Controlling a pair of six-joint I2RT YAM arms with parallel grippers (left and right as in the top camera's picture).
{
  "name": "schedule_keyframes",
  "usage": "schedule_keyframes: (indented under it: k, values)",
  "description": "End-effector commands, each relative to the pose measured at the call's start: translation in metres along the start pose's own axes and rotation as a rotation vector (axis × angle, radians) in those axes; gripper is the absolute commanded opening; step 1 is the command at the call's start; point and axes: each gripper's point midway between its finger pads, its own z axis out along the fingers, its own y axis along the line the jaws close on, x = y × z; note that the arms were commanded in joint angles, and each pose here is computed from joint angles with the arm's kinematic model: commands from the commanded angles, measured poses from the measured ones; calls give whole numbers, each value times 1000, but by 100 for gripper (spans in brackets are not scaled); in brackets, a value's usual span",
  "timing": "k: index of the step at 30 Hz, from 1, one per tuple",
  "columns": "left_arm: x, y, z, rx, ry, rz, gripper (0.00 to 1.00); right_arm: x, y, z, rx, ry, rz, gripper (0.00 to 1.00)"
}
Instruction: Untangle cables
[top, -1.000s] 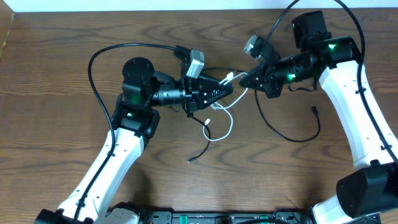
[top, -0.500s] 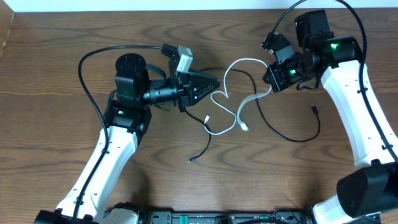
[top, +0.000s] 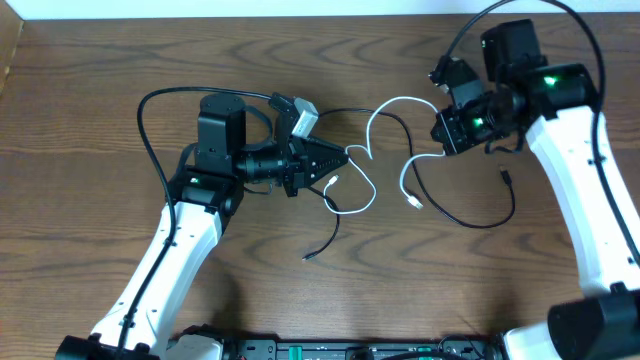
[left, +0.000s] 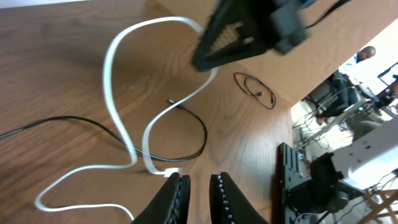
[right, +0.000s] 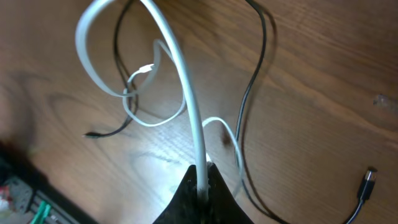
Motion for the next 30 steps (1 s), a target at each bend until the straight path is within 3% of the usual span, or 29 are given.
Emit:
schedule_keyframes:
  k: [1,3,10,16,30]
  values:
    - [9,13,5,-17,19,6,17,-9,22,-37,-43,-110,-48,1]
    - [20,21,15,-4,46,-26,22,-10,35,-52,-77,-154,-69,1]
    - [34,8,53,193,69,-5,22,-4,50,-65,-125,-178,-110,1]
    - [34,-4,75,244,65,56,22,2,51,-65,-132,-157,-108,1]
    - [33,13,91,96,60,84,19,9,59,-65,-177,-134,-124,1]
